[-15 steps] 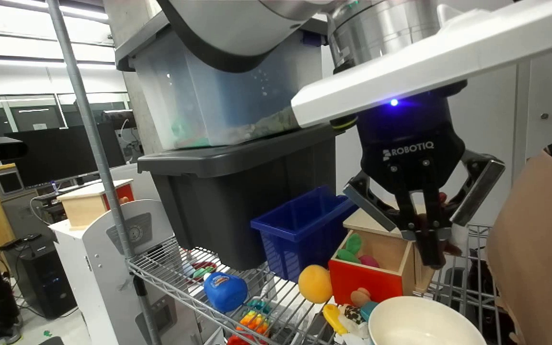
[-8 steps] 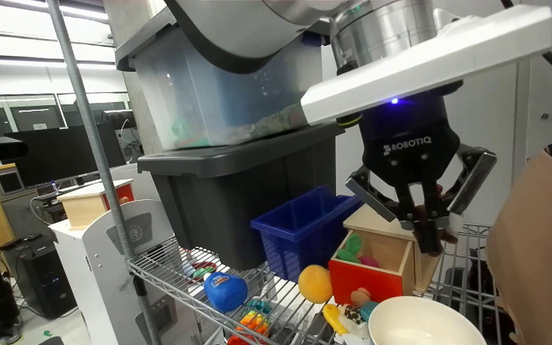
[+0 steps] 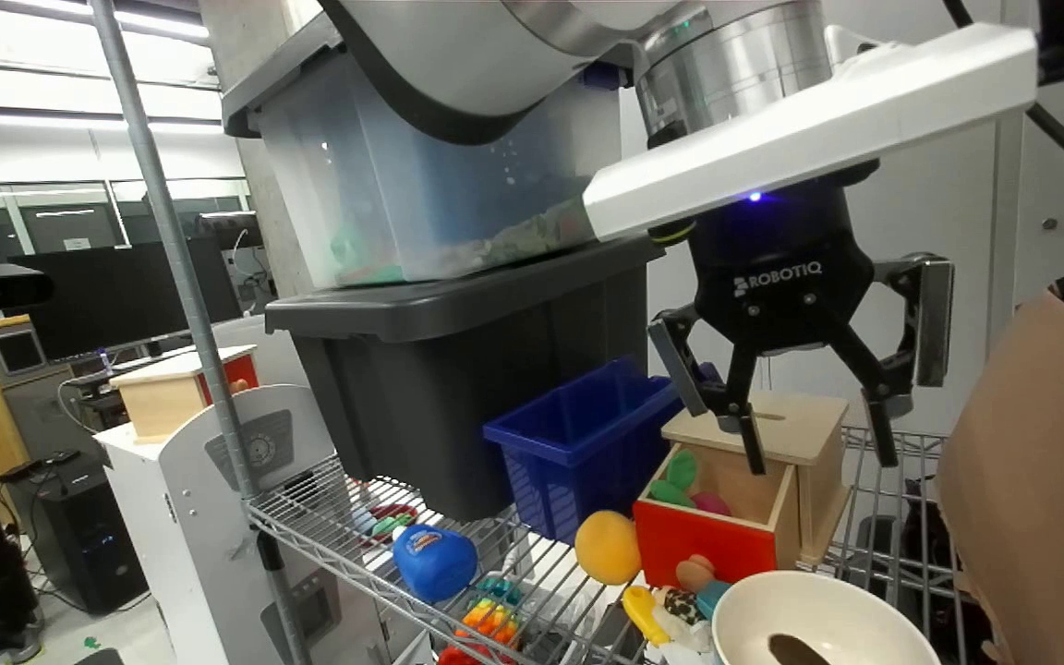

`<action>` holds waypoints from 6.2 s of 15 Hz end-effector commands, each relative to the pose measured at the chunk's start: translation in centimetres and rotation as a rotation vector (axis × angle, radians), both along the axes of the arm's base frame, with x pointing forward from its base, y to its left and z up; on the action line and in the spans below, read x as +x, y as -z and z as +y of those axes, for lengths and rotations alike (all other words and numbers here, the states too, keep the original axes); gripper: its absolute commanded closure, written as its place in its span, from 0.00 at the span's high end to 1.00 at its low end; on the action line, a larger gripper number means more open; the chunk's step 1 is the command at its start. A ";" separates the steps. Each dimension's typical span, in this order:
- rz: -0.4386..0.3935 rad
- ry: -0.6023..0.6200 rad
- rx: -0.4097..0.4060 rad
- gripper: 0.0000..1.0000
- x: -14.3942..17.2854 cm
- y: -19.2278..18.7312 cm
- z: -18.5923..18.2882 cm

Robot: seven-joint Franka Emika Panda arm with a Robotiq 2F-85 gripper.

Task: Pick up the animal plush toy and put it in the bowl

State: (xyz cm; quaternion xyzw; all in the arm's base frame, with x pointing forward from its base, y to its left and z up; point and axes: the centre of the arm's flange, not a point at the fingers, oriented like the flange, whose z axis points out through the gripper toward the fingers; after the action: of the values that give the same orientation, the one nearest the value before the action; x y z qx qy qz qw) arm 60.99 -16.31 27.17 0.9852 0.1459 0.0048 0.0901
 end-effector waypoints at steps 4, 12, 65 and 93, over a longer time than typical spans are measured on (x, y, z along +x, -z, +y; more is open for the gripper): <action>0.013 0.002 0.021 1.00 0.2 -0.5 -0.1; 0.013 0.076 0.075 1.00 -0.3 -1.0 1.5; 0.079 0.276 0.107 1.00 -3.6 -6.1 10.9; 0.054 0.359 0.050 1.00 -14.5 -8.9 20.5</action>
State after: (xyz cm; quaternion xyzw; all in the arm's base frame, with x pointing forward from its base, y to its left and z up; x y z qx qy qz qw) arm 48.29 3.08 35.05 0.9973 -0.0309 -0.0391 0.0541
